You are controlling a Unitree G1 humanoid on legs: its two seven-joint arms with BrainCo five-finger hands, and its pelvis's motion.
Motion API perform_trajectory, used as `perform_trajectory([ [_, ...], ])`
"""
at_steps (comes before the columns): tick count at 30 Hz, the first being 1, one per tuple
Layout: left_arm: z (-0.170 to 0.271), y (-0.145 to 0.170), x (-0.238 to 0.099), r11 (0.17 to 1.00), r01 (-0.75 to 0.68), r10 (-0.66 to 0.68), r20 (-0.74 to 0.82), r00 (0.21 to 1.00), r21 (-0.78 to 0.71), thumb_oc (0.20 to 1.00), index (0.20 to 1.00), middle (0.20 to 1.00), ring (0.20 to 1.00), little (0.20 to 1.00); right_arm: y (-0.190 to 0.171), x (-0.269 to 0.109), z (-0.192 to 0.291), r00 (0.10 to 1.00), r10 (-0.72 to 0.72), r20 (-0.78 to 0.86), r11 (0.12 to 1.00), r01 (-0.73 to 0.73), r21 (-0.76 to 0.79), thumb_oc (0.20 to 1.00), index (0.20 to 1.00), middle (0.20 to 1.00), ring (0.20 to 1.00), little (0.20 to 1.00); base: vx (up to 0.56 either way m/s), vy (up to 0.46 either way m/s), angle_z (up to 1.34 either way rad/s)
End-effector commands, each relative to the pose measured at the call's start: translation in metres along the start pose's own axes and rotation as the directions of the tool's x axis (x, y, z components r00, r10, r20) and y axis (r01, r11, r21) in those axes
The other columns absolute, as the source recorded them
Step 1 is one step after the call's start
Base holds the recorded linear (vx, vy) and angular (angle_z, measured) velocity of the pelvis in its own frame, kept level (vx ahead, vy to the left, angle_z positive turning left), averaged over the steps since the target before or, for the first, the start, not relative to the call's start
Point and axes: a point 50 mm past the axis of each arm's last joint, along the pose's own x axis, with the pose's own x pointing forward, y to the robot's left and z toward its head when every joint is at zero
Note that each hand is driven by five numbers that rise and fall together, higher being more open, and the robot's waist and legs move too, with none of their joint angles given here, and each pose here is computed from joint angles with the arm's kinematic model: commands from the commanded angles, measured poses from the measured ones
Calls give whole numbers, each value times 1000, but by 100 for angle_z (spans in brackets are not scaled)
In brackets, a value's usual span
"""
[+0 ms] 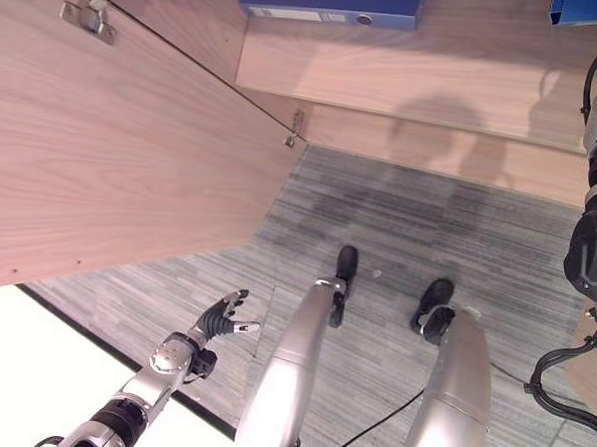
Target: Put the empty folder in the office cabinet
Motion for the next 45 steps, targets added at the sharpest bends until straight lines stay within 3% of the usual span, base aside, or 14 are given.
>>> perform_trajectory([
  [1,-5,3,-5,999,21,-21,-16,1000,38,1000,1000,1000,1000,1000,14,4,22,995,85,60,996,-83,-21,200,200,200,200,200,0,0,0],
  [11,4,3,-2,999,26,-27,18,999,47,1000,1000,1000,1000,1000,-8,7,20,999,1,42,1000,-1,-17,200,200,200,200,200,1,2,0],
  [12,4,3,-2,999,25,-25,19,1000,46,1000,1000,1000,1000,1000,-9,7,18,999,-2,37,1000,3,-21,250,250,250,250,250,0,0,0],
  [13,4,3,-2,999,24,-24,19,1000,45,1000,1000,1000,1000,1000,-11,7,17,1000,-6,31,999,7,-31,514,514,514,514,514,0,0,0],
  [14,4,4,-3,999,19,-20,19,1000,44,1000,1000,1000,1000,1000,-13,8,16,1000,-17,25,999,19,-47,1000,1000,1000,1000,1000,0,0,0],
  [38,5,13,-4,998,-52,51,26,998,33,1000,1000,1000,1000,1000,-24,7,6,994,-110,-30,981,103,-165,1000,1000,1000,1000,1000,0,0,0],
  [45,5,17,-2,994,-92,91,14,996,56,1000,1000,1000,1000,1000,-69,5,2,945,-323,-42,914,300,-274,1000,1000,1000,1000,1000,2,-5,0],
])
